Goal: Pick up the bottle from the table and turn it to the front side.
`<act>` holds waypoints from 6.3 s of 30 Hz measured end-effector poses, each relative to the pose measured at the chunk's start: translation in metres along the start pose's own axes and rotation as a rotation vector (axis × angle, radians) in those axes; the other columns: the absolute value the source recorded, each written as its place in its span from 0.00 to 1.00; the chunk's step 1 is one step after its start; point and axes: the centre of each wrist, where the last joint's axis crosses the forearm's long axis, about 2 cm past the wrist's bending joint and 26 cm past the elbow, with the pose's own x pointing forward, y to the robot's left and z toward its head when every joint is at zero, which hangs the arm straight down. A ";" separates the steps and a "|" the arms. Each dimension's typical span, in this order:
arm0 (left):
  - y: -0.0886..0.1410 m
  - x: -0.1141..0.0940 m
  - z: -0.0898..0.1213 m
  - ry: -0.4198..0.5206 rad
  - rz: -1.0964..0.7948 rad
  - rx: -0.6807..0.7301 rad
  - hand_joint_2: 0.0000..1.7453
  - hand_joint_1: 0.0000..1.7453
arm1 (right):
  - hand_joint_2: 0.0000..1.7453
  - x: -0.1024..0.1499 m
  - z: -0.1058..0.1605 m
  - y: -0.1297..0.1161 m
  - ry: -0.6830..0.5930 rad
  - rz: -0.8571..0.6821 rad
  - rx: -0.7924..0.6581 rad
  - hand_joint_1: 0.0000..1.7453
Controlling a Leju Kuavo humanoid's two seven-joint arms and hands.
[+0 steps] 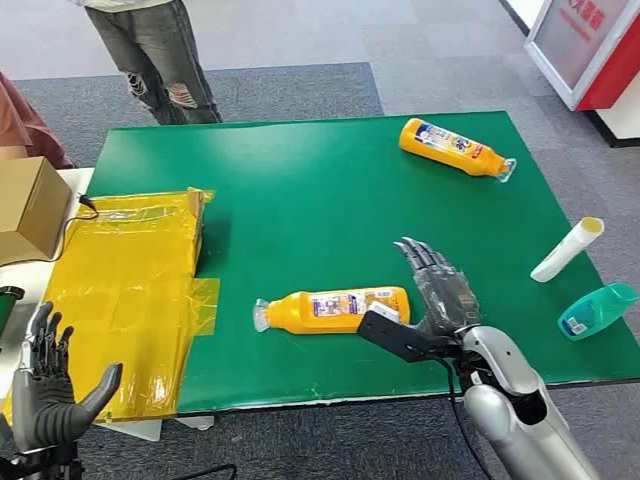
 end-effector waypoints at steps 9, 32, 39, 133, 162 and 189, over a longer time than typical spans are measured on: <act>0.005 -0.038 0.005 0.148 0.038 0.041 1.00 0.00 | 1.00 0.008 -0.028 0.003 -0.035 0.059 0.071 0.00; 0.019 -0.082 0.031 0.339 0.066 0.088 1.00 0.00 | 1.00 0.005 -0.041 0.039 -0.011 0.148 0.251 0.00; 0.023 -0.082 0.033 0.359 0.044 0.091 1.00 0.00 | 1.00 0.001 -0.033 0.058 0.009 0.144 0.304 0.00; -0.058 -0.045 -0.038 0.113 0.574 -0.351 1.00 0.00 | 1.00 0.065 -0.047 0.039 -0.490 -1.124 -0.211 1.00; -0.106 0.012 -0.121 0.025 0.625 -0.779 1.00 0.00 | 1.00 0.089 -0.050 0.068 -0.424 -1.005 -0.274 1.00; -0.149 0.042 -0.180 0.041 0.596 -0.819 1.00 0.00 | 1.00 0.119 -0.062 0.059 -0.534 -0.993 -0.219 1.00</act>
